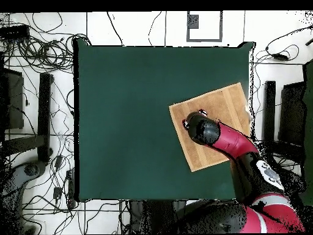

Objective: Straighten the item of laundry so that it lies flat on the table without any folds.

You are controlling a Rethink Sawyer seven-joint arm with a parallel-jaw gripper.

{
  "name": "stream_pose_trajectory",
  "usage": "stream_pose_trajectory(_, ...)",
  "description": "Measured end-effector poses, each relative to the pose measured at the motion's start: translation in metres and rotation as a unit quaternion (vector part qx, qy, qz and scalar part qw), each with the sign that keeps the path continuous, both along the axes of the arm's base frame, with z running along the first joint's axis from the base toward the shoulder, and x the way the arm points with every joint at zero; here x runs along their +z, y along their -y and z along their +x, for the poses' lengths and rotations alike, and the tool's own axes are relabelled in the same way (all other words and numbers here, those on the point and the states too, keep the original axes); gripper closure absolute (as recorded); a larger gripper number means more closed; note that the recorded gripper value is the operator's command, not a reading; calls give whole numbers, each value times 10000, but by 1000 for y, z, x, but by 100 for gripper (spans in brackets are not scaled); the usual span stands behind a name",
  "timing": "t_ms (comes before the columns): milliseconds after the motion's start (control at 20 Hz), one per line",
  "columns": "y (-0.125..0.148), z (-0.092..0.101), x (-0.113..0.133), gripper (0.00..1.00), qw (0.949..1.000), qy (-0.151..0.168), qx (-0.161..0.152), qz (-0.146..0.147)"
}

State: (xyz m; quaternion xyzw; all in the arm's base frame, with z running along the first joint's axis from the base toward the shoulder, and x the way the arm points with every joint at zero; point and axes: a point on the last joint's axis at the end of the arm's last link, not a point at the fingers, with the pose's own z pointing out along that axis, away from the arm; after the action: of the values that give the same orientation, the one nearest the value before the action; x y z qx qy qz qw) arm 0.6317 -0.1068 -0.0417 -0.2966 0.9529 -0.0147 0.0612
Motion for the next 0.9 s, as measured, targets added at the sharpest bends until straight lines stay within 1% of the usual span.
stream_pose_trajectory(250, -9, 12, 0, 0, 10000, -35, -69, 10)
stream_pose_trajectory(400, -22, 24, 1, 0, 9998, 16, -203, 64)
stream_pose_trajectory(600, -56, 41, 0, 0, 9992, 75, -348, 190)
stream_pose_trajectory(750, -82, 51, -3, 0, 9985, 91, -455, 279)
stream_pose_trajectory(800, -99, 56, -3, 0, 9980, 102, -531, 327)
stream_pose_trajectory(900, -113, 59, -2, 0, 9973, 106, -628, 372)
